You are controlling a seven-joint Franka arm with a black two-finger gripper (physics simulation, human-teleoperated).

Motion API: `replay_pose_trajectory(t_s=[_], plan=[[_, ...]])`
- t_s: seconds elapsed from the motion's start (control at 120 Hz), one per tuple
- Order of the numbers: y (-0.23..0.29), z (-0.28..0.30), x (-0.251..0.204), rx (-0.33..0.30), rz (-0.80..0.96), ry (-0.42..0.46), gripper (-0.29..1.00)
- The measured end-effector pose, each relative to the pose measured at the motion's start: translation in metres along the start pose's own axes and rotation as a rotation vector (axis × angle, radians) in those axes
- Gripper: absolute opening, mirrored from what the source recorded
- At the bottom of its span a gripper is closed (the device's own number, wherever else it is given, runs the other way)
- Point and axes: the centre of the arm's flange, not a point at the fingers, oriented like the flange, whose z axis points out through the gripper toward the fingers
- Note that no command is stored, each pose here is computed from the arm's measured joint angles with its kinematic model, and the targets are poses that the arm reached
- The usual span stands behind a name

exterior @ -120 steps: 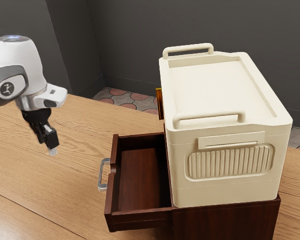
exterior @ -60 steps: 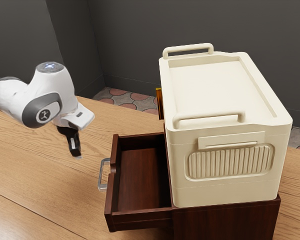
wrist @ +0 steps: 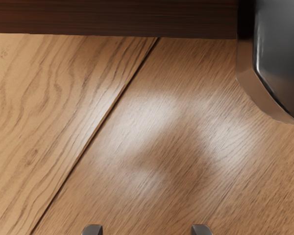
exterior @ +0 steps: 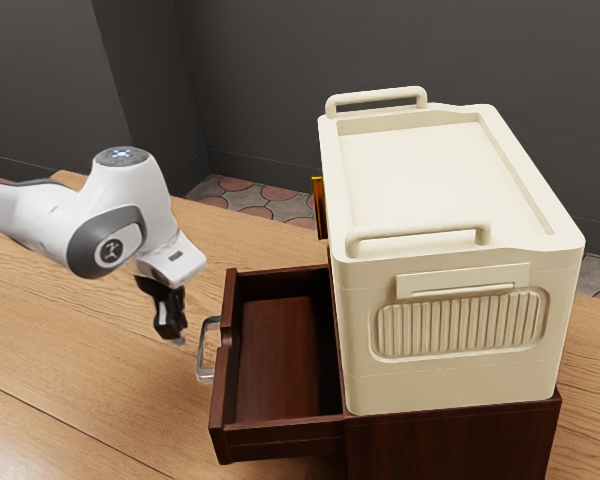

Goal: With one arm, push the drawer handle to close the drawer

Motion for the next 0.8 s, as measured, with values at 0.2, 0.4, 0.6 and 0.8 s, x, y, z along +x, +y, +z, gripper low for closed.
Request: replay_pose_trajectory(t_s=[0.2,0.4,0.6,0.8], plan=[[0.002,0.002,0.007,-0.012,0.029,0.009,0.19],[0.009,0.001,0.021,-0.029,0.051,0.027,0.19],[0.036,-0.012,0.014,-0.051,0.07,0.056,0.19],[0.062,-0.01,0.018,-0.077,0.078,0.038,0.19]])
